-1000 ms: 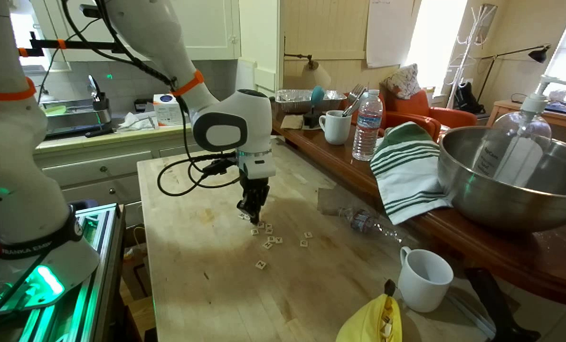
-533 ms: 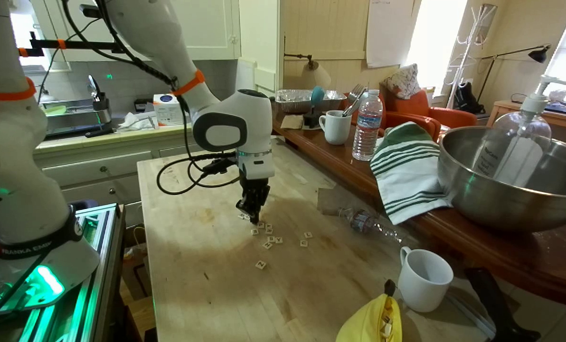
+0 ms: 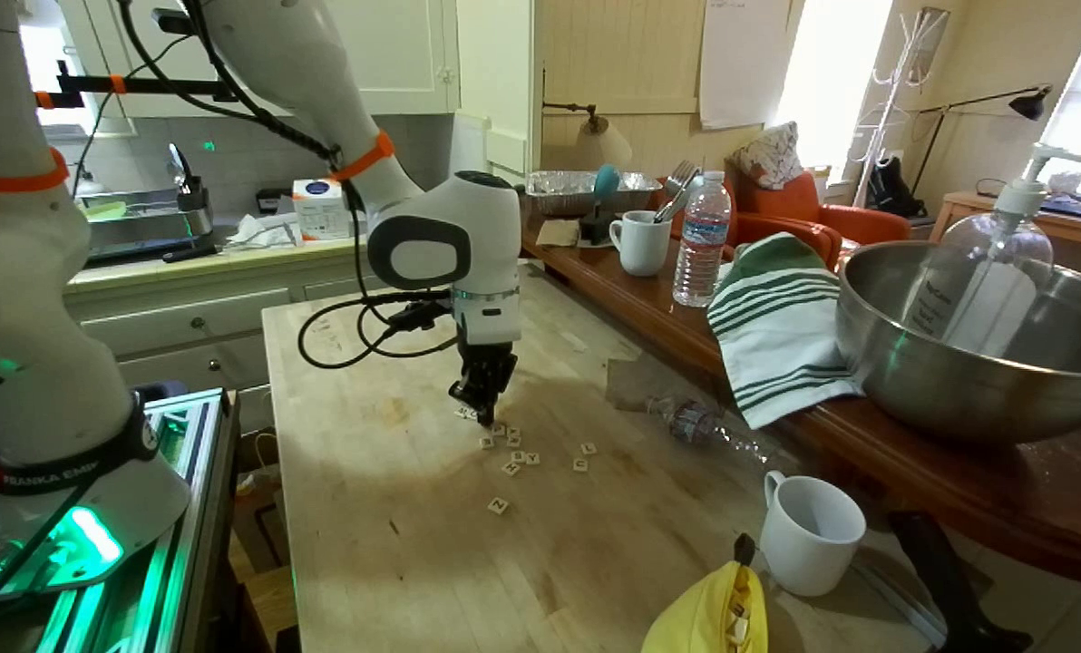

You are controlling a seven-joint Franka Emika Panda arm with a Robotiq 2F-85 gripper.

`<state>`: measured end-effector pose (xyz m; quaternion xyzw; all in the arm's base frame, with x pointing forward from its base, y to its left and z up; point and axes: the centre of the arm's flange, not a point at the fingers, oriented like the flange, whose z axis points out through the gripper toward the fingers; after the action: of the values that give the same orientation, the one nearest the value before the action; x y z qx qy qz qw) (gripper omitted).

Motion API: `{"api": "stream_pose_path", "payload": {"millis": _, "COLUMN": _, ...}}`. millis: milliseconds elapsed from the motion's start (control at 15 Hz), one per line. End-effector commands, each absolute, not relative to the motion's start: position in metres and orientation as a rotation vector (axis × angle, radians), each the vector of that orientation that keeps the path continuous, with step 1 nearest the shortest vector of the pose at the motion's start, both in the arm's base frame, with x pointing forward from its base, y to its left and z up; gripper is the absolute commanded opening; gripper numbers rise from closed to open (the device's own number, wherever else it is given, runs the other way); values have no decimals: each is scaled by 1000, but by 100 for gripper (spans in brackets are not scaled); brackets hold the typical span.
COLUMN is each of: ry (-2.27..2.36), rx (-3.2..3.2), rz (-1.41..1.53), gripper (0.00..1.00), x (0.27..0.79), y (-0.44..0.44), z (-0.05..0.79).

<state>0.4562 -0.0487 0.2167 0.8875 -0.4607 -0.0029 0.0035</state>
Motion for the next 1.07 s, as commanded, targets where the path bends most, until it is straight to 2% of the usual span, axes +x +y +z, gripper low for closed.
{"api": "stream_pose_path", "payload": {"millis": 0, "ry": -1487, "rx": 2749, "rz": -116, "gripper": 0, "x": 455, "y": -40, "z": 195}}
{"api": "stream_pose_path", "payload": {"millis": 1000, "ry": -1498, "rx": 2773, "rz": -65, "gripper": 0, "x": 457, "y": -52, "z": 213}}
